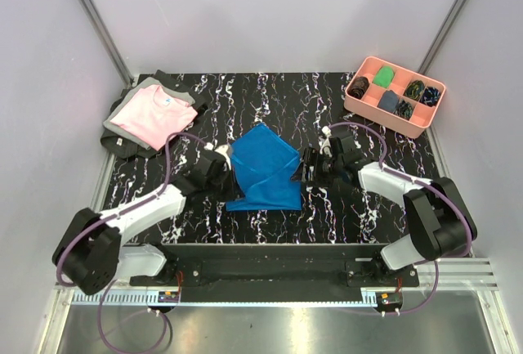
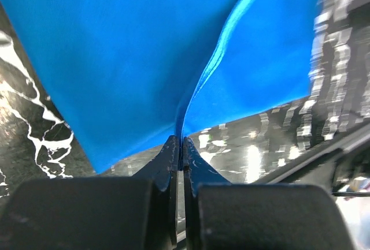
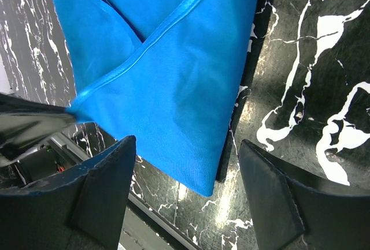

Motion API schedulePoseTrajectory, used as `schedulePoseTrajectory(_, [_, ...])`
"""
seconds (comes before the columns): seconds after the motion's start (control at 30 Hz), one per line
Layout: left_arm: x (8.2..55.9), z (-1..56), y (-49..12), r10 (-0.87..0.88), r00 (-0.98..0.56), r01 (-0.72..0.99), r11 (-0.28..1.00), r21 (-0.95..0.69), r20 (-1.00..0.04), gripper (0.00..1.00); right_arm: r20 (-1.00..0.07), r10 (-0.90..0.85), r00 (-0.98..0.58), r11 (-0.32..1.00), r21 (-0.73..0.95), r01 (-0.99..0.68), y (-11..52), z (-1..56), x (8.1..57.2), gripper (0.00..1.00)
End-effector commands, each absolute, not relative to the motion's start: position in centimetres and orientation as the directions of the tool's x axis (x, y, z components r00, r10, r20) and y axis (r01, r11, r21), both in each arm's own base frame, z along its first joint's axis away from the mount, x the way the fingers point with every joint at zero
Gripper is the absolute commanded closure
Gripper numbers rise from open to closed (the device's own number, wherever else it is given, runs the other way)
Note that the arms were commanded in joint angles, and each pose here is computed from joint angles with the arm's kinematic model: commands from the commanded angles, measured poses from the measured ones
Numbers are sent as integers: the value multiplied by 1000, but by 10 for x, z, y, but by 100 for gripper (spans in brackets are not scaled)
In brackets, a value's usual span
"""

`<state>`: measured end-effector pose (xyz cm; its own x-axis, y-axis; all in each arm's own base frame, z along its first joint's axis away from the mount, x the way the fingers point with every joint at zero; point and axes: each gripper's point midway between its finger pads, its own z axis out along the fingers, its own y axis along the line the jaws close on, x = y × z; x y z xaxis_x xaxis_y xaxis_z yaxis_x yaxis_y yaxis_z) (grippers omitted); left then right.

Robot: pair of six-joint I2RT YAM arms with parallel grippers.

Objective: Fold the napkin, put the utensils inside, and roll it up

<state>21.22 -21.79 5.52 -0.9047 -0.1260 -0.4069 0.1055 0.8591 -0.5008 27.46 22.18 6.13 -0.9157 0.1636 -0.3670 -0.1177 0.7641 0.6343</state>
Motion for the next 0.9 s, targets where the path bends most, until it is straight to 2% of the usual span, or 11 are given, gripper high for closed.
schedulePoseTrajectory(0.0, [245, 125, -228, -217, -786, 183, 812, -554, -578, 100, -416, 175, -892, 749, 645, -154, 226, 76, 281, 20])
schedulePoseTrajectory(0.33, [248, 123, -191, -276, -748, 108, 846, -522, -603, 100, -409, 175, -896, 752, 643, -146, 226, 74, 282, 19])
schedulePoseTrajectory(0.87, [249, 76, -138, -336, -750, -43, 884, -466, -569, 100, -372, 159, -914, 754, 643, -131, 229, 61, 281, 19])
